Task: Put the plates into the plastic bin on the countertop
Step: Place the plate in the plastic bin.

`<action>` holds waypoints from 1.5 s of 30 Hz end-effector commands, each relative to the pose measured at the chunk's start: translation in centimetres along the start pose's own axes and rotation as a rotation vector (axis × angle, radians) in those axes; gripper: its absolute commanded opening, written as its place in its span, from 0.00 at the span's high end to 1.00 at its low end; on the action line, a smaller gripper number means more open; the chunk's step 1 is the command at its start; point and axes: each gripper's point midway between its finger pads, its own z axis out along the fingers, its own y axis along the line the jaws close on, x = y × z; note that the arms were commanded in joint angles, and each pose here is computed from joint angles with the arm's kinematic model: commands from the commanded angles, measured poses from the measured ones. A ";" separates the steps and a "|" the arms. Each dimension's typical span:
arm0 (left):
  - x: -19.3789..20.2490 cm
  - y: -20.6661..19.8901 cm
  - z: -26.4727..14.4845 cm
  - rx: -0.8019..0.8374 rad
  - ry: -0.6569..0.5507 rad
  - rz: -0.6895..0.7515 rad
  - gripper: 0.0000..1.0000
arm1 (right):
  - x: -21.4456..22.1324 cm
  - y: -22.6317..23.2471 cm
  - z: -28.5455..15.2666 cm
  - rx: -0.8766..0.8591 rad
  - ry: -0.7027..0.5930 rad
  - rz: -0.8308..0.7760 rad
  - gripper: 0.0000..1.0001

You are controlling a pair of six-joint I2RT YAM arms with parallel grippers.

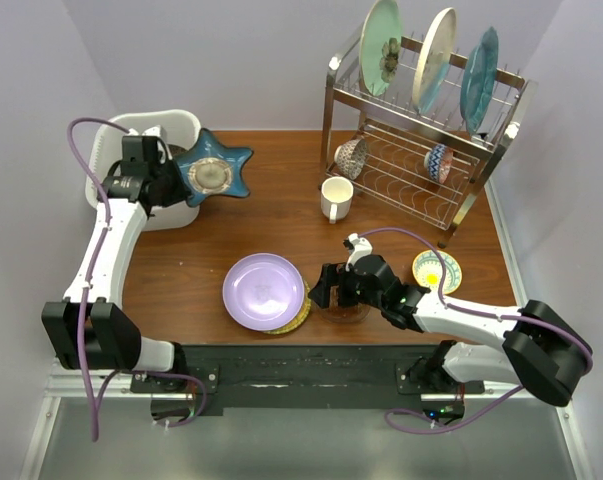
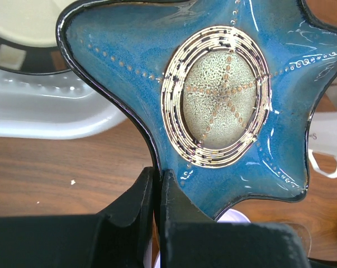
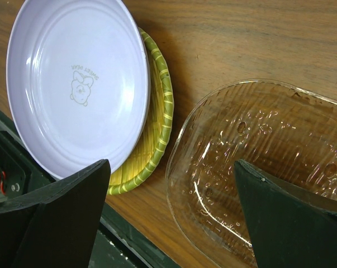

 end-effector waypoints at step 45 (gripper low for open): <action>-9.1 12.5 1.0 0.068 -0.283 -0.407 1.00 | 0.3 0.0 0.4 0.005 0.012 -0.010 0.04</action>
